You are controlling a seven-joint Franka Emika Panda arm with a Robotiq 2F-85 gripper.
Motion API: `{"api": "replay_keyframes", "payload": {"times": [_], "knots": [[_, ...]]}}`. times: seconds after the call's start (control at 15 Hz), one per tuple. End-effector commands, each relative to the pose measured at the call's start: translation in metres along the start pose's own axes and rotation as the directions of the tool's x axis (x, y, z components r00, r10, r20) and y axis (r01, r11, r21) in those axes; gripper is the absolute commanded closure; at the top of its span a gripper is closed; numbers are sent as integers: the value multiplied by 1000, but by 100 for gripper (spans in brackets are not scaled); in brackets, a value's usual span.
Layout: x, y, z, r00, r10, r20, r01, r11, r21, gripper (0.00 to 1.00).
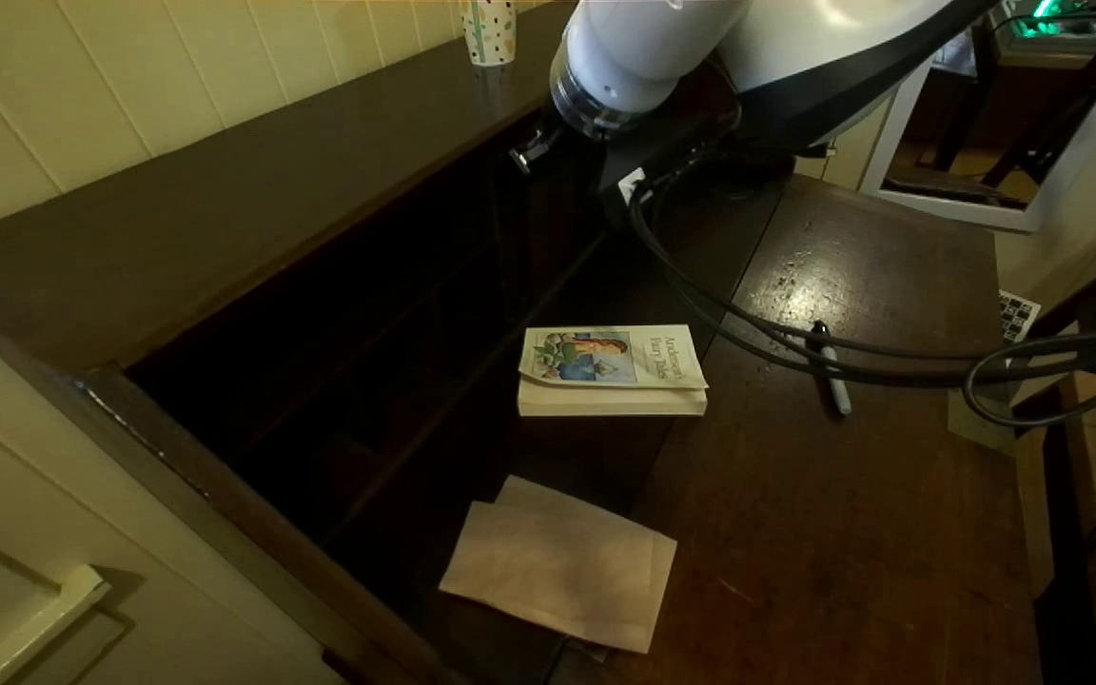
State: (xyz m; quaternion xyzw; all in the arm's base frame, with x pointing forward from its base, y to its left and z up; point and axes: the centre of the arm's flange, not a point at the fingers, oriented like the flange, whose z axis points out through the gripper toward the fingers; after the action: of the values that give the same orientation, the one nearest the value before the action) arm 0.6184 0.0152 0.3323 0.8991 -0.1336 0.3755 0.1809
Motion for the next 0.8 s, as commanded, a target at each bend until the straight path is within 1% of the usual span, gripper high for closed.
{"api": "replay_keyframes", "payload": {"times": [0.0,0.2,0.47,0.73], "knots": [[8,-2,1,999,32,26,-30,998,-50,0],[8,0,1,998,48,44,-45,996,-76,0],[9,-1,-1,997,59,56,-54,995,-84,0],[4,9,-5,993,60,106,-49,993,-103,0]]}}
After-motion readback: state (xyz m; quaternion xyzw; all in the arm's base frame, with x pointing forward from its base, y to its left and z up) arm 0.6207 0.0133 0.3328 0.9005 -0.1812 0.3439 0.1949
